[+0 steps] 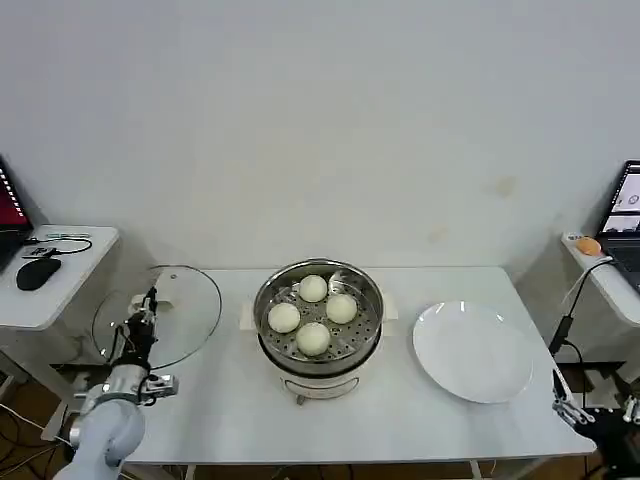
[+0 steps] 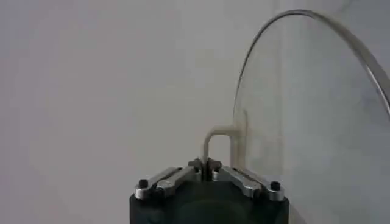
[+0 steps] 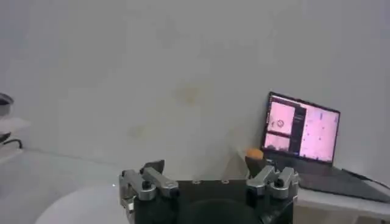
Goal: Take steamed baozi put them in steamer then cover it.
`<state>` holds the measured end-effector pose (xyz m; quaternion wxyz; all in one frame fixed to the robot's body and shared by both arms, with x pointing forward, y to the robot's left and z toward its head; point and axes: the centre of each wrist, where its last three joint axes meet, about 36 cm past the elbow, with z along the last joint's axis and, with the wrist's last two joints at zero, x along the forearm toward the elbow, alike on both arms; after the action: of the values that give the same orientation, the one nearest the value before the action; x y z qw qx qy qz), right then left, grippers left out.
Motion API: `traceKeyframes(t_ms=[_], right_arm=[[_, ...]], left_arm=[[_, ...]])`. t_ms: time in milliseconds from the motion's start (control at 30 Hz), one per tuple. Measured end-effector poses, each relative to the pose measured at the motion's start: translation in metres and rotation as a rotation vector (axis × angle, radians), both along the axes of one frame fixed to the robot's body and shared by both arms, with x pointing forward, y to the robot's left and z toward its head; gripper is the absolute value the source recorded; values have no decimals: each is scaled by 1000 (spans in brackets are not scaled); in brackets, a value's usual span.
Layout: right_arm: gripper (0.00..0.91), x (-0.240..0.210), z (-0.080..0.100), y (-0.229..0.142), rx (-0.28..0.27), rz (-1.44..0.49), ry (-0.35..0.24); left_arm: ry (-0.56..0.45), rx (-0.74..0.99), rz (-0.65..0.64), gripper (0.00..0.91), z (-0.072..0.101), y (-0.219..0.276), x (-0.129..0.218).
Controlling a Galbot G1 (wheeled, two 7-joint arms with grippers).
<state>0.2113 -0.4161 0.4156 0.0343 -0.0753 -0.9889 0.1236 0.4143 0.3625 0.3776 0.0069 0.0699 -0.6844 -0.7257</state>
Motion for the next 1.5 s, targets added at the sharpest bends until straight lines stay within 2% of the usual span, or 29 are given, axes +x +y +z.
traceKeyframes(t_ms=[167,333,533,767,1000,1500], right_arm=[[907,5,-6,3,4,6,12],[907,8,-11,6,-1,18,23],[907,13,-16,9,-10,33,31],[907,21,-24,14,-4,52,40],[907,26,-33,20,-2,68,48],[907,27,-47,31,-11,88,76]], left_arm=[[-32,-14,-13,0,35,-14,-4],[-53,-42,-42,0,61,-44,-7],[-38,-55,-82,0,78,-89,-10],[16,-69,-109,0,83,-148,-9],[79,-109,-122,0,79,-206,-16],[58,-146,-157,0,84,-297,-3]])
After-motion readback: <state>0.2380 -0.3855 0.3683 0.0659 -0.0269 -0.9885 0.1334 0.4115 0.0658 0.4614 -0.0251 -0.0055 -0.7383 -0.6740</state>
